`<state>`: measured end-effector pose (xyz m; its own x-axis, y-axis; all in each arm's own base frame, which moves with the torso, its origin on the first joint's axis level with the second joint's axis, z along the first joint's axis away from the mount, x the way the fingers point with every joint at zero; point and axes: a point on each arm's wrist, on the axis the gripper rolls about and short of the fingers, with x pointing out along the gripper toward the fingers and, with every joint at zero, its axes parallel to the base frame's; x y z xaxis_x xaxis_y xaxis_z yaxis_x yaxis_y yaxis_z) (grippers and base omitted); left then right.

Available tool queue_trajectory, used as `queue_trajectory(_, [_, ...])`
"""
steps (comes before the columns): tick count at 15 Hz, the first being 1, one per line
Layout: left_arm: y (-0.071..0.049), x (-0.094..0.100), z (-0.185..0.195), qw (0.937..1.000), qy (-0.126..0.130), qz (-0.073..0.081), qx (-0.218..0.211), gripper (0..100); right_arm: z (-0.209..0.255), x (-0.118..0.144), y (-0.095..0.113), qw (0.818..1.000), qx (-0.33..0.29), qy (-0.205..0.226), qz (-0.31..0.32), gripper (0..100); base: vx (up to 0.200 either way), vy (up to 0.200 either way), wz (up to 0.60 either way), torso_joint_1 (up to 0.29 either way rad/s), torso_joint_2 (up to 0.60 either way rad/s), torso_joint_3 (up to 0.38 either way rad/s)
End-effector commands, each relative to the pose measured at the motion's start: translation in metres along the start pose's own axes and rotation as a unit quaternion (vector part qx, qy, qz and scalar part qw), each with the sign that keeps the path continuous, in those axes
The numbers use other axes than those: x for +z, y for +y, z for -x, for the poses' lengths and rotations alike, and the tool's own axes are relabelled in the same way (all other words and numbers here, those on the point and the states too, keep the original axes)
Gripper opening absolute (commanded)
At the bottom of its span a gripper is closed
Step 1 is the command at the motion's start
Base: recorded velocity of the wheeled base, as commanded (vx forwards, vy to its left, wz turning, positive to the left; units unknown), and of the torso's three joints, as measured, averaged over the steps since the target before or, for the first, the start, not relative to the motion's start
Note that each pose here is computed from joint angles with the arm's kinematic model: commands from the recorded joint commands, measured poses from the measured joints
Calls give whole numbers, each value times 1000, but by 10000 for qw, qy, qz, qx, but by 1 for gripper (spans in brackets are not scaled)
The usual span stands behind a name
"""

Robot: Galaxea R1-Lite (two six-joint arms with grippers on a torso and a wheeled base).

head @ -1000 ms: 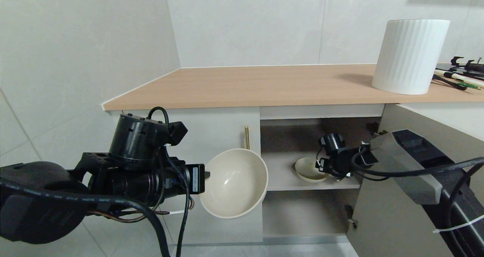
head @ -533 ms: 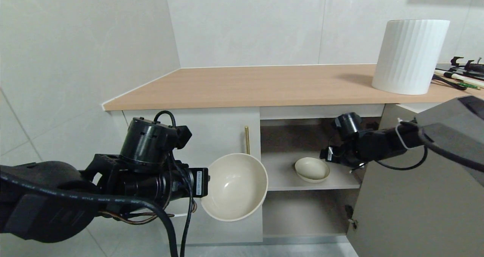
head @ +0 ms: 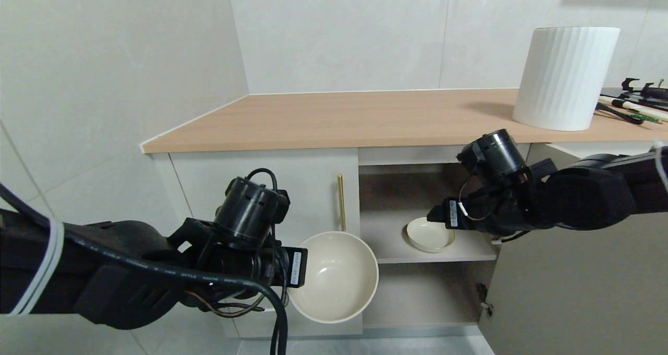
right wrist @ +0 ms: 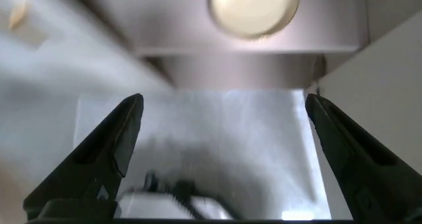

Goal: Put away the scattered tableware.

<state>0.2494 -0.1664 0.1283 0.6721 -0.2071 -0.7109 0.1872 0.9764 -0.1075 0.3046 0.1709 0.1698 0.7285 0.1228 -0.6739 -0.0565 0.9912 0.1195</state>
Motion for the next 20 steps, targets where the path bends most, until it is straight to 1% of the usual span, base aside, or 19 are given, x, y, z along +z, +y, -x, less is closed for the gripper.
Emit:
queue_trajectory(1, [-7, -8, -11, 9997, 160, -133, 90, 0, 46, -3, 18, 9987, 444, -179, 191, 100, 0, 0, 0, 0, 0, 0])
queue_trajectory(4, [-15, -13, -12, 9994, 169, -262, 150, 0, 55, -22, 39, 9962, 665, 85, 558, 100, 0, 0, 0, 0, 0, 0])
queue_trajectory(6, [-19, -16, -12, 9992, 171, -317, 162, 0, 54, -30, 45, 9950, 732, 169, 663, 100, 0, 0, 0, 0, 0, 0])
queue_trajectory(8, [-24, -19, -12, 9990, 188, -380, 112, 0, 47, -43, 56, 9927, 769, 359, 855, 100, 0, 0, 0, 0, 0, 0])
queue_trajectory(11, [-25, -18, -11, 9993, 158, -337, 86, 0, 23, -60, 68, 9901, 658, 681, 1039, 100, 0, 0, 0, 0, 0, 0])
queue_trajectory(12, [-26, -17, -9, 9995, 125, -276, 61, 0, 18, -66, 72, 9892, 657, 749, 1073, 100, 0, 0, 0, 0, 0, 0])
queue_trajectory(13, [-26, -16, -8, 9996, 112, -247, 50, 0, 11, -69, 75, 9889, 630, 797, 1083, 100, 0, 0, 0, 0, 0, 0])
queue_trajectory(14, [-27, -16, -8, 9996, 107, -256, 36, 0, 4, -73, 77, 9886, 607, 835, 1092, 100, 0, 0, 0, 0, 0, 0])
queue_trajectory(16, [-28, -17, -7, 9996, 109, -278, 15, 0, -4, -76, 80, 9894, 596, 807, 1047, 100, 0, 0, 0, 0, 0, 0])
queue_trajectory(20, [-28, -17, -8, 9995, 116, -280, 18, 0, -6, -76, 80, 9899, 598, 786, 1016, 100, 0, 0, 0, 0, 0, 0])
